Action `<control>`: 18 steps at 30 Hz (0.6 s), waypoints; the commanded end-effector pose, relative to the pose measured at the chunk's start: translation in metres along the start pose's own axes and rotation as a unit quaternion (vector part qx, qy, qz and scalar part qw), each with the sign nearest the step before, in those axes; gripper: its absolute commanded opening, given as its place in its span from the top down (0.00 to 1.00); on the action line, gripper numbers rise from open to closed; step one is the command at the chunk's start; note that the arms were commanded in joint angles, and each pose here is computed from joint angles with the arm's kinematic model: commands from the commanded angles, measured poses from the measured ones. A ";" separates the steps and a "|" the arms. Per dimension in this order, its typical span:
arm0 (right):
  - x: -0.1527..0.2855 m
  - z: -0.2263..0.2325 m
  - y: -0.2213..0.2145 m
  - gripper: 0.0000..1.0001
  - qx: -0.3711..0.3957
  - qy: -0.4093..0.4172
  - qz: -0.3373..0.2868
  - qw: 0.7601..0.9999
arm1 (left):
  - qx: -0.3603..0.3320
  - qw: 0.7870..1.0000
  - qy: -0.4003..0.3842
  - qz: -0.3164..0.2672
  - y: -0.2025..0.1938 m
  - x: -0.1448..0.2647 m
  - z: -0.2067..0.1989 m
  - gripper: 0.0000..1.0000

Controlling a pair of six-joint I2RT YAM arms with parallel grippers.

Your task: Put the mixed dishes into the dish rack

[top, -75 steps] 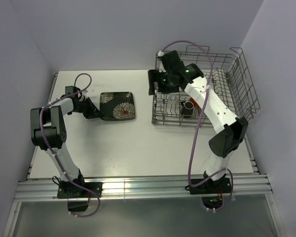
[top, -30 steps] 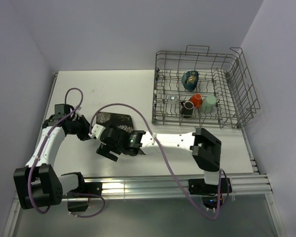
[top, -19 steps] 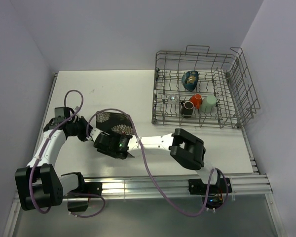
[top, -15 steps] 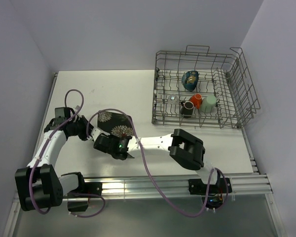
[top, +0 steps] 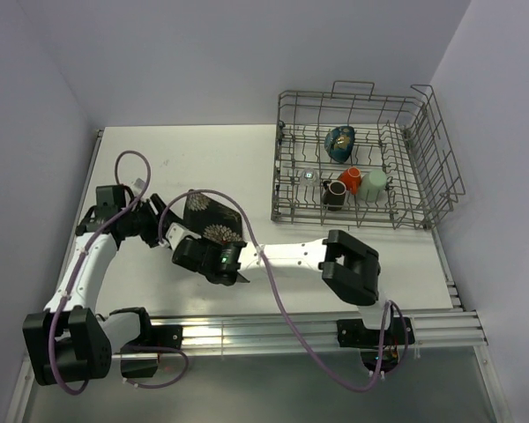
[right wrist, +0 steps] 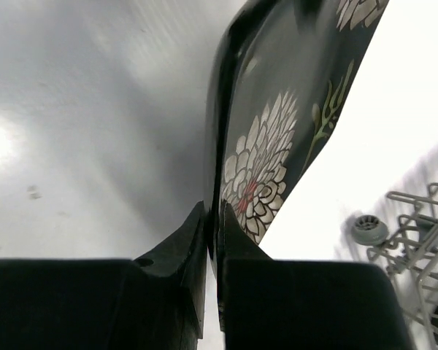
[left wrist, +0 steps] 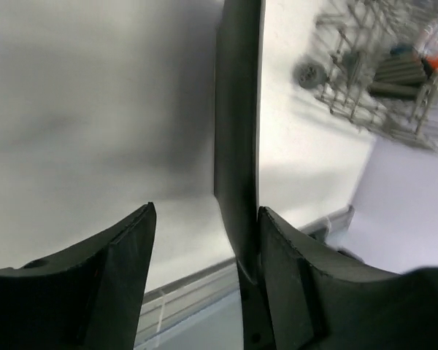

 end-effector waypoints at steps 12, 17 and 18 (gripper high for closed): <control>0.106 -0.157 0.144 1.00 -0.239 0.014 -0.223 0.945 | 0.010 0.962 0.218 -0.163 0.055 0.047 -0.001 0.32; 0.138 -0.244 0.189 1.00 -0.332 0.003 -0.320 0.887 | 0.033 0.975 0.182 -0.120 0.038 0.027 0.010 0.34; 0.129 -0.262 0.190 1.00 -0.343 -0.012 -0.323 0.882 | 0.030 0.976 0.184 -0.112 0.036 0.024 0.013 0.35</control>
Point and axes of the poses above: each gripper's point midway between its finger pads, its own x axis back along the fingers, its own z axis along the line the jaws close on, y = z × x, the point moved 8 cm from there along x, back along the fingers, and after that the axes turned 5 degrees about -x, right-handed, at the moved point
